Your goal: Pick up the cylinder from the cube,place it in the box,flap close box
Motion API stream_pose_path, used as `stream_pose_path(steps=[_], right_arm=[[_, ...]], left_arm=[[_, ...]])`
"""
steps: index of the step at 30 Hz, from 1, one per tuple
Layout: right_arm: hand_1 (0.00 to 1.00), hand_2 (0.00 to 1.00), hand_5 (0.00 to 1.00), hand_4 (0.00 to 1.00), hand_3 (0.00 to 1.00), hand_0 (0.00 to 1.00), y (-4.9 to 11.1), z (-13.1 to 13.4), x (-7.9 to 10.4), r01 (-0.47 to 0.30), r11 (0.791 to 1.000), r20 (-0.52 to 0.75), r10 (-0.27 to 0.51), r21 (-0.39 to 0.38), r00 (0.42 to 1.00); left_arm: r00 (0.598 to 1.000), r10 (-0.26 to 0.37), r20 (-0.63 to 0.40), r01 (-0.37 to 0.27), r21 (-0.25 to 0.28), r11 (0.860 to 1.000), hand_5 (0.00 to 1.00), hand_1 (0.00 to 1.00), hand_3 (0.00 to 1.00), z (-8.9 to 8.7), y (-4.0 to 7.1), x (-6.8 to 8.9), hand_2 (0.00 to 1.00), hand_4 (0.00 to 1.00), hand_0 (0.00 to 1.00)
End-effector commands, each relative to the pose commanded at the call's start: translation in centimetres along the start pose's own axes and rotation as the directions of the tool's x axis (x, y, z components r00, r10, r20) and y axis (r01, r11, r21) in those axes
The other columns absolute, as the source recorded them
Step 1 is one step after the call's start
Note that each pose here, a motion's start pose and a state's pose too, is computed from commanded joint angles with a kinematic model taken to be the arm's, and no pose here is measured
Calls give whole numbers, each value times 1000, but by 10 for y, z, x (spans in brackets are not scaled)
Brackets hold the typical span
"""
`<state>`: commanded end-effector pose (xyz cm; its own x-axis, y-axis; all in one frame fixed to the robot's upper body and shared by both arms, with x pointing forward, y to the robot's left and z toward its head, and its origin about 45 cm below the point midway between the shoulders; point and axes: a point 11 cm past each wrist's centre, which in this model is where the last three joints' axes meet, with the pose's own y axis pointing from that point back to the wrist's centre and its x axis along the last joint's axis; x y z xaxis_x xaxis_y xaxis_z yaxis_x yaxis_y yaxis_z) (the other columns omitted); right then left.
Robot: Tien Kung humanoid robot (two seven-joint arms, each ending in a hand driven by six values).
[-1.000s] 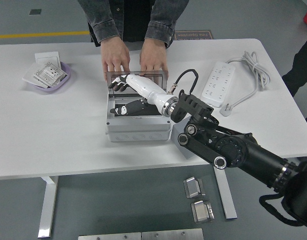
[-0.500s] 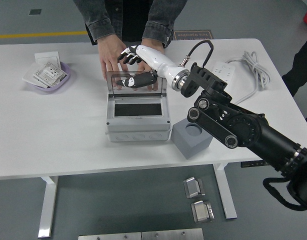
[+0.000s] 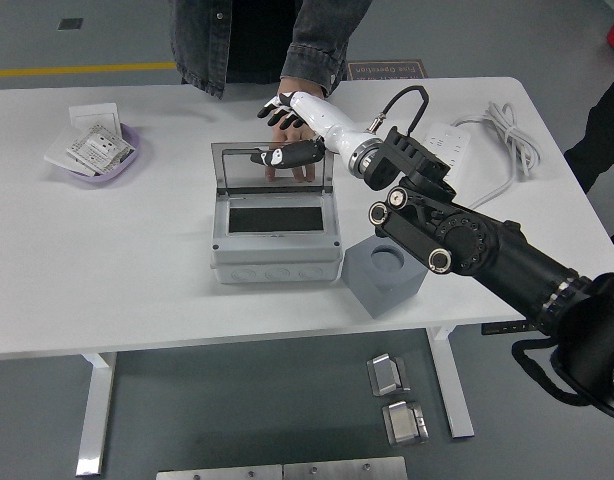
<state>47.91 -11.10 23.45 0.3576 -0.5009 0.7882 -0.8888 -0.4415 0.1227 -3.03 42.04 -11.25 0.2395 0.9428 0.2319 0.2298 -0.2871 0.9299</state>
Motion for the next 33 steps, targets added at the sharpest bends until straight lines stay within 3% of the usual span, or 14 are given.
stream_pose_path(steps=[10, 21, 33], right_arm=[[652, 666, 324, 917, 741, 701, 9, -1, -22, 38, 999, -12, -37, 24, 999], [650, 665, 334, 916, 741, 703, 21, -19, -23, 50, 994, -63, -44, 99, 997], [644, 666, 336, 908, 742, 696, 40, -16, -32, 100, 988, -109, -87, 121, 990]], left_arm=[[1000, -3, -1, 3, -6, 1000, 405, 683, 717, 1, 0, -2, 596, 719, 689], [1000, -5, -6, 5, -10, 1000, 404, 683, 718, 2, 0, -5, 596, 717, 690], [1000, -7, -14, 7, -9, 1000, 404, 683, 718, 1, -1, -7, 597, 717, 690]])
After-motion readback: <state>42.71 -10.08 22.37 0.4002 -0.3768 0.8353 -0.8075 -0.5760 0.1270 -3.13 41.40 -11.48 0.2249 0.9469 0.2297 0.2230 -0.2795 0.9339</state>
